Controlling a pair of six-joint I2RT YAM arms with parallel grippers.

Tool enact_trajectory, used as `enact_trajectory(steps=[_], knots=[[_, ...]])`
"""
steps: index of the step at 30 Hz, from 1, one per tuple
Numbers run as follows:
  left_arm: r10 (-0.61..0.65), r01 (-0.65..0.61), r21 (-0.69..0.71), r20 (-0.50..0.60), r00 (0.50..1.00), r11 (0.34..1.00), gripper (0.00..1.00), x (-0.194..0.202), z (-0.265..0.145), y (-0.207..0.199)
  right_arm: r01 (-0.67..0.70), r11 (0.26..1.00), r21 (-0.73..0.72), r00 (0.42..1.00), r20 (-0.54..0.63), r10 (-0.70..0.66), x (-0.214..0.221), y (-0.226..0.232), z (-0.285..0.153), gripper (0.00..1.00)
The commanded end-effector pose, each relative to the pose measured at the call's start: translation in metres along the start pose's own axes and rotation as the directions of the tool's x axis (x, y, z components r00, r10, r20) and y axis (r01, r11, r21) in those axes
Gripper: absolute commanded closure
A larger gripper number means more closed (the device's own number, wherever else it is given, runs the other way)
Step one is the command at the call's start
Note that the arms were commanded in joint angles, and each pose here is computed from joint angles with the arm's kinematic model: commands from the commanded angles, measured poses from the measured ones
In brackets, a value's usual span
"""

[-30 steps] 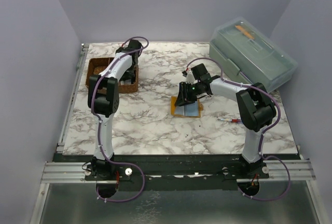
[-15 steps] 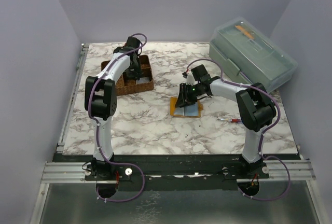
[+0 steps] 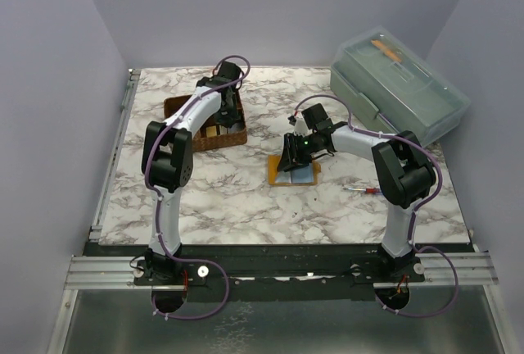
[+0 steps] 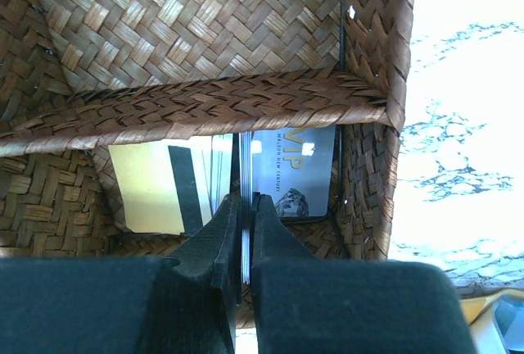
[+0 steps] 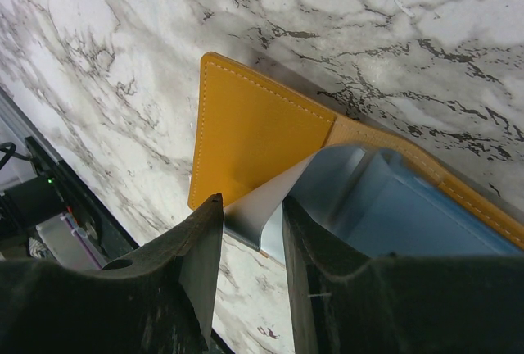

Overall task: Put the credit cards into the card holder
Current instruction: Pick up the credit card from the storage box.

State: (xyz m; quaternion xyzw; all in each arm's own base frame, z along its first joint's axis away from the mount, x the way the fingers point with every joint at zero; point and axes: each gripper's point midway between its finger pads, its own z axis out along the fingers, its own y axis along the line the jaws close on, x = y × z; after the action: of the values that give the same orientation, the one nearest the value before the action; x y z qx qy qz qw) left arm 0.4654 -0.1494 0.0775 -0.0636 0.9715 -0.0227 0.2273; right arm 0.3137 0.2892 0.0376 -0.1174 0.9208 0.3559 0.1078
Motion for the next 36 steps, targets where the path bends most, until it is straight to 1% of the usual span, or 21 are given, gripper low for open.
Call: enact_trajectory(steps=[1,9,13,20,25,29,33,36], knots=[[-0.015,0.018,-0.054,0.042,0.999,0.998,1.00,-0.010,-0.018,0.010,0.007,1.000,0.009,1.000,-0.012,-0.007,0.006,0.000,0.001,0.62],[-0.020,0.016,0.041,0.081,0.997,0.999,1.00,-0.029,-0.054,-0.006,0.004,1.000,0.010,1.000,-0.011,-0.004,0.006,-0.001,0.001,0.62],[-0.023,0.018,0.056,0.086,0.996,0.998,1.00,-0.035,-0.062,-0.007,0.001,1.000,0.010,1.000,-0.010,-0.001,0.007,-0.001,0.001,0.62],[-0.002,0.001,0.044,0.033,0.999,0.999,1.00,-0.033,-0.052,-0.001,0.005,1.000,0.014,1.000,-0.007,-0.005,0.005,0.000,0.000,0.62],[-0.001,0.000,0.042,0.024,1.000,0.999,1.00,-0.032,-0.040,-0.002,0.005,1.000,0.011,1.000,-0.009,-0.005,0.004,0.000,0.002,0.62],[0.026,-0.027,0.042,0.019,0.999,0.999,1.00,-0.031,-0.026,-0.002,0.007,1.000,0.012,1.000,-0.004,-0.007,0.002,0.001,0.000,0.62],[0.041,-0.043,0.064,0.034,0.999,0.997,1.00,-0.032,-0.024,0.000,0.025,0.999,0.029,0.999,0.033,-0.026,-0.011,0.006,-0.007,0.62],[0.014,-0.019,0.084,0.051,0.999,0.996,1.00,-0.039,-0.032,0.009,0.043,0.998,0.050,0.996,0.079,-0.046,-0.029,0.013,-0.015,0.61]])
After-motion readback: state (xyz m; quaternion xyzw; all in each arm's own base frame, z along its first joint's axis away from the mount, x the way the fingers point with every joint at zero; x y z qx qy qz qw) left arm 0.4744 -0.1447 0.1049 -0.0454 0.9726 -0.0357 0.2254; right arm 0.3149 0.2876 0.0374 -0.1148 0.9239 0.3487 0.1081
